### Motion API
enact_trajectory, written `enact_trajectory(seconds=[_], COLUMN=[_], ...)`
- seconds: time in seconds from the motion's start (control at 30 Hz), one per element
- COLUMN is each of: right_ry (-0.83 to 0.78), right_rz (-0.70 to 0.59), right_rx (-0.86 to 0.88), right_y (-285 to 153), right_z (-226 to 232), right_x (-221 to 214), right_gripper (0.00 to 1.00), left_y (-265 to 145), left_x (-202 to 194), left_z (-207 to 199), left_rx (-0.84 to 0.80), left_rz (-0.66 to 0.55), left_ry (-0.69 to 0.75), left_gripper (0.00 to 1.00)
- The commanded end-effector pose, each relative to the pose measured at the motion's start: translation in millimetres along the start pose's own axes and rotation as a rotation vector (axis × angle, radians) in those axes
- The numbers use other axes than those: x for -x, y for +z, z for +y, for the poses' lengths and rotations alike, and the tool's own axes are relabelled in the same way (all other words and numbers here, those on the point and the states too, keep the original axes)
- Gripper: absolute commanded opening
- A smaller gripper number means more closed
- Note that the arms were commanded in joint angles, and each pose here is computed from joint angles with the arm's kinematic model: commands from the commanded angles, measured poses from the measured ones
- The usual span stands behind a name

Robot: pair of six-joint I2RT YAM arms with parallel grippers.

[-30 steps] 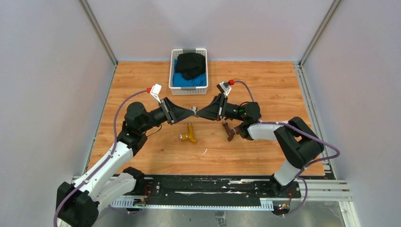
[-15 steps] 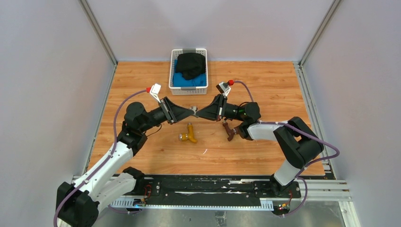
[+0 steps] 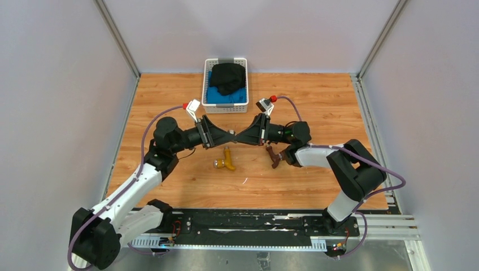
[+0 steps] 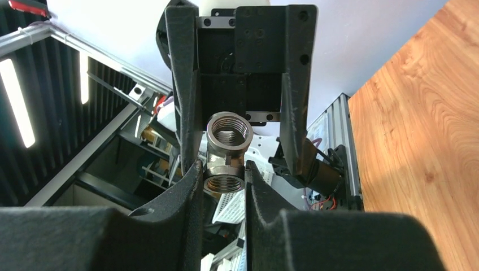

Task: Install the water faucets
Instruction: Pick up the adaptor at the center of the board.

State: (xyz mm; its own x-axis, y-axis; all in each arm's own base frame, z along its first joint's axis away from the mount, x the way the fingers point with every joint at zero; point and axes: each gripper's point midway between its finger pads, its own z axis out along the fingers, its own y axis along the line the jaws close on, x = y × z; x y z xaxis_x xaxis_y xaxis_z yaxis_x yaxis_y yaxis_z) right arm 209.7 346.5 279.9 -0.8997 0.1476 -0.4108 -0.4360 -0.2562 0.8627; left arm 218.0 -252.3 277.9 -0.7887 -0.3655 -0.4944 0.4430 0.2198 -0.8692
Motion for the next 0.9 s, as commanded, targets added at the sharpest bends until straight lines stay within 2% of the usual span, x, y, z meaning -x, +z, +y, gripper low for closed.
enact_trajectory(seconds=[0.0, 0.17, 0.3, 0.37, 0.43, 0.6, 0.73, 0.87], right_ry=[-0.070, -0.093, -0.132, -0.160, -0.190, -0.257, -0.257, -0.259], right_rz=[0.063, 0.132, 0.167, 0.192, 0.210, 0.222, 0.227, 0.223], right_rx=[0.038, -0.010, -0.063, -0.093, -0.107, -0.127, -0.121, -0.111], right_y=[-2, -12, -18, -20, -21, -21, -21, -21], right_z=[13, 8, 5, 1, 3, 10, 12, 16], right_x=[-1, -5, -6, -7, -8, -5, -5, -6], right_gripper=[0.00, 0.00, 0.00, 0.00, 0.00, 0.00, 0.00, 0.00], left_y=[-5, -13, -23, -27, -29, -24, -17, -14], left_x=[-8, -8, -1, -1, -3, -18, -16, -15], left_z=[-4, -6, -2, -7, -10, -9, -22, -22], left_rx=[0.017, 0.080, 0.172, 0.160, 0.144, 0.088, -0.031, -0.055], left_rz=[0.104, 0.145, 0.128, 0.124, 0.130, 0.212, 0.162, 0.144], left_ry=[0.021, 0.086, 0.188, 0.232, 0.245, 0.166, 0.103, 0.086], left_gripper=[0.70, 0.77, 0.82, 0.83, 0.88, 0.89, 0.86, 0.84])
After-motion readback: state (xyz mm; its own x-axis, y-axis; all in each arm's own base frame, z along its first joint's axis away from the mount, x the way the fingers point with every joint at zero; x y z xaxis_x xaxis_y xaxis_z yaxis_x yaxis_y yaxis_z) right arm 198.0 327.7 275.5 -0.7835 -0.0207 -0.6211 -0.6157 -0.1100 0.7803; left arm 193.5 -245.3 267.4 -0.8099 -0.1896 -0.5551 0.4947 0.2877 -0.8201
